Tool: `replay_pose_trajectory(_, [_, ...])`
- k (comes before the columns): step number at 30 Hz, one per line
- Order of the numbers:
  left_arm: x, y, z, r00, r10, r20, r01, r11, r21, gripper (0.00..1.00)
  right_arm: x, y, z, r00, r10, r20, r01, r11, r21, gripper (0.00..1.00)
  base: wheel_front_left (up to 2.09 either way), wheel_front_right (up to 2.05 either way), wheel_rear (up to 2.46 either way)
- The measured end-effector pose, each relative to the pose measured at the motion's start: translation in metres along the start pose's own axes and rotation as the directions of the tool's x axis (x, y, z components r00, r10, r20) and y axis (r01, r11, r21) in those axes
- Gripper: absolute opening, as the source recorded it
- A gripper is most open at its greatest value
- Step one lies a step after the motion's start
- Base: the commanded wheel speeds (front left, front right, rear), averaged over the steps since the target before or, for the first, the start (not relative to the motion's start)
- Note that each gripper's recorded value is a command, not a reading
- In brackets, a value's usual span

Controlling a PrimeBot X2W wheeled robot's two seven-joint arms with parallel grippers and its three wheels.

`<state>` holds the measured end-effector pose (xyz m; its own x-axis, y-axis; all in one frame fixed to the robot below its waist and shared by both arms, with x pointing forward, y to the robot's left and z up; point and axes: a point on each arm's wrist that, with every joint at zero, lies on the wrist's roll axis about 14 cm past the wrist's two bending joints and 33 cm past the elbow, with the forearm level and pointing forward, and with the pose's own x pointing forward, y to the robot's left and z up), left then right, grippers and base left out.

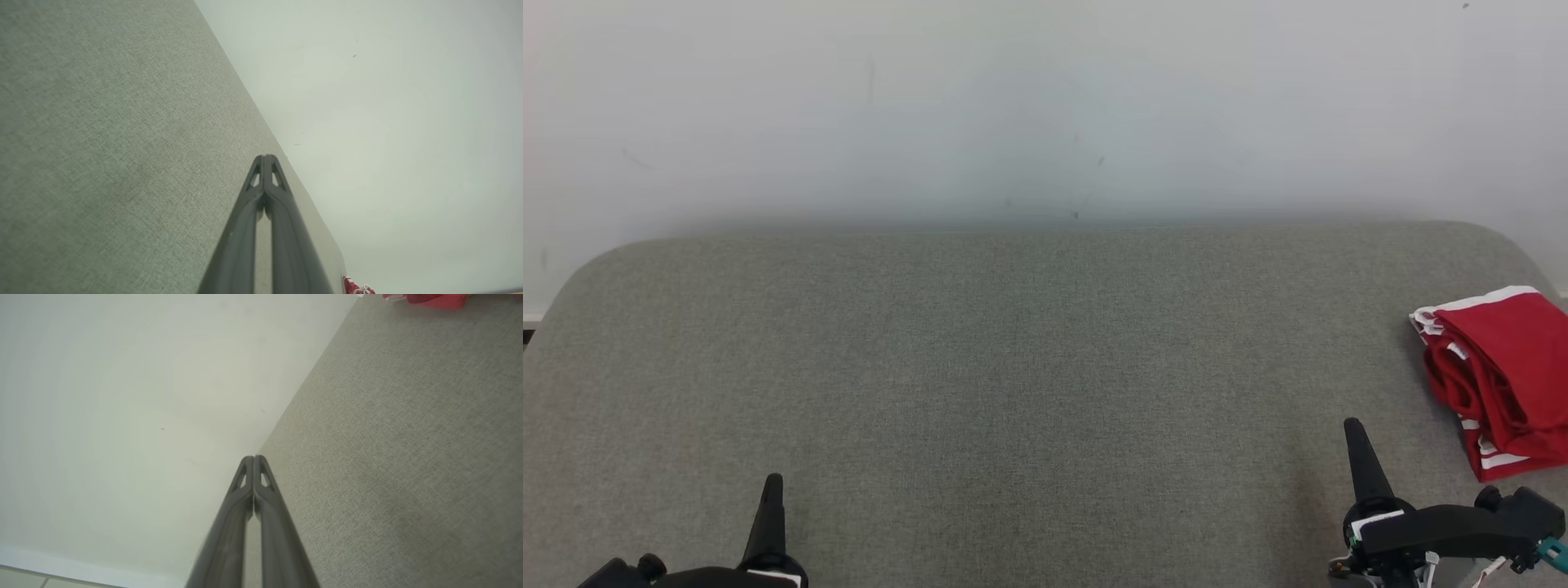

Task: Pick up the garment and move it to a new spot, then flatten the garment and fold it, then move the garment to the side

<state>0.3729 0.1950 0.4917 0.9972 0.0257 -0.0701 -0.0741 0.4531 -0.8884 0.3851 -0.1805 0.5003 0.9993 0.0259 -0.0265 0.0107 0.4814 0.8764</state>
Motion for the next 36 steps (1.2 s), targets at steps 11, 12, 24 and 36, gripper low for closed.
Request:
replay_pose_trajectory(11, [0.006, -0.001, 0.004, 1.0, -0.004, 0.0, 0.004, 0.995, -0.101, 0.0, 0.005, 0.0, 0.003, 1.0, -0.003, 0.001, 0.003, 0.994, 0.113, 0.0, 0.0, 0.0, 0.0])
replay_pose_trajectory(12, [0.006, 0.0, 0.005, 1.0, -0.003, 0.002, 0.003, 0.994, -0.111, 0.0, 0.006, 0.0, 0.003, 1.0, -0.004, 0.002, 0.004, 0.992, 0.123, 0.0, 0.0, 0.0, 0.0])
replay_pose_trajectory(24, [0.012, -0.001, 0.01, 1.0, -0.012, 0.004, 0.013, 0.975, -0.223, 0.0, 0.011, 0.001, 0.005, 1.0, -0.002, 0.0, 0.002, 0.971, 0.241, 0.0, 0.0, 0.0, 0.0])
replay_pose_trajectory(36, [0.017, -0.003, 0.015, 1.0, -0.024, 0.011, 0.026, 0.948, -0.318, 0.0, 0.016, 0.002, 0.008, 1.0, 0.003, 0.003, -0.004, 0.943, 0.334, 0.0, 0.0, 0.0, 0.0])
